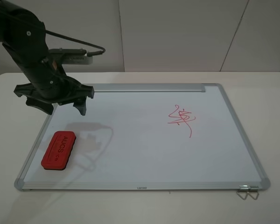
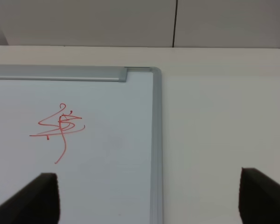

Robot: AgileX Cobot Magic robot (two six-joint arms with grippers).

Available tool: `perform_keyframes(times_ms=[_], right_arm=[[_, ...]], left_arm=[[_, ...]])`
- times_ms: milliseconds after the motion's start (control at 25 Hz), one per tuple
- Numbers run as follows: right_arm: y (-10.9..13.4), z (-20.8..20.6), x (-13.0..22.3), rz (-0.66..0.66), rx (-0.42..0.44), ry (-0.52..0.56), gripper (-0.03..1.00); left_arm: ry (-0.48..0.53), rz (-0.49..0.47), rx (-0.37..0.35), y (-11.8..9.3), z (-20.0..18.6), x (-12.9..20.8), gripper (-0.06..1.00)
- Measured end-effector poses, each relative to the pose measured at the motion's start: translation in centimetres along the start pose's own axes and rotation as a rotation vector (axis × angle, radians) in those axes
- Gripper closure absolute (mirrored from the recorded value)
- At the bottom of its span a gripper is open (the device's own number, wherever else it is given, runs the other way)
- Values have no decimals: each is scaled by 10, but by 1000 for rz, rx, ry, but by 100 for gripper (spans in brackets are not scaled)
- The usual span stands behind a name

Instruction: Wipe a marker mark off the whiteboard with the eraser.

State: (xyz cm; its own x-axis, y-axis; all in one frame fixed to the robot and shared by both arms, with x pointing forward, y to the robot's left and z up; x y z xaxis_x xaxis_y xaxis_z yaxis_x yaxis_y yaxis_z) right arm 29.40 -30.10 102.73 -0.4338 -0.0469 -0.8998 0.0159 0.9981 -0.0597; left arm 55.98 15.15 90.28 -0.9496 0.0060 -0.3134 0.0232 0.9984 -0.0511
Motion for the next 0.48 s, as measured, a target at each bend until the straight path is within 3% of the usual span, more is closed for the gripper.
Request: perform_keyframes(times_ms=[240,480], right_arm=[[0,0,0,0,0,0,27],[0,0,0,0,0,0,27]], left_arm=[[-167,95,65,1,-66,-23,17],[-316,16,39,61,-135,-13,17]])
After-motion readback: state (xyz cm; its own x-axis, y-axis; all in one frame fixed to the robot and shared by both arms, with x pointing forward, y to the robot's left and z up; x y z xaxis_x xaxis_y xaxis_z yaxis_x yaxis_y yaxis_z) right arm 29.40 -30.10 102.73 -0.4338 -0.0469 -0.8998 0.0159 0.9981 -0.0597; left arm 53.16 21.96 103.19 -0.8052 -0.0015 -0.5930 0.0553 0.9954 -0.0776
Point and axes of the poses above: a point on each arm's last joint axis where the gripper is mounted, z pointing out along that axis toward the gripper, y along the wrist's bending axis when the last joint is at zero, x = y × z, the point moved 7 cm from there along z, pointing out along that axis toward the gripper, and after that the axes turned 3 degrees about -z, right-handed, at the moved point
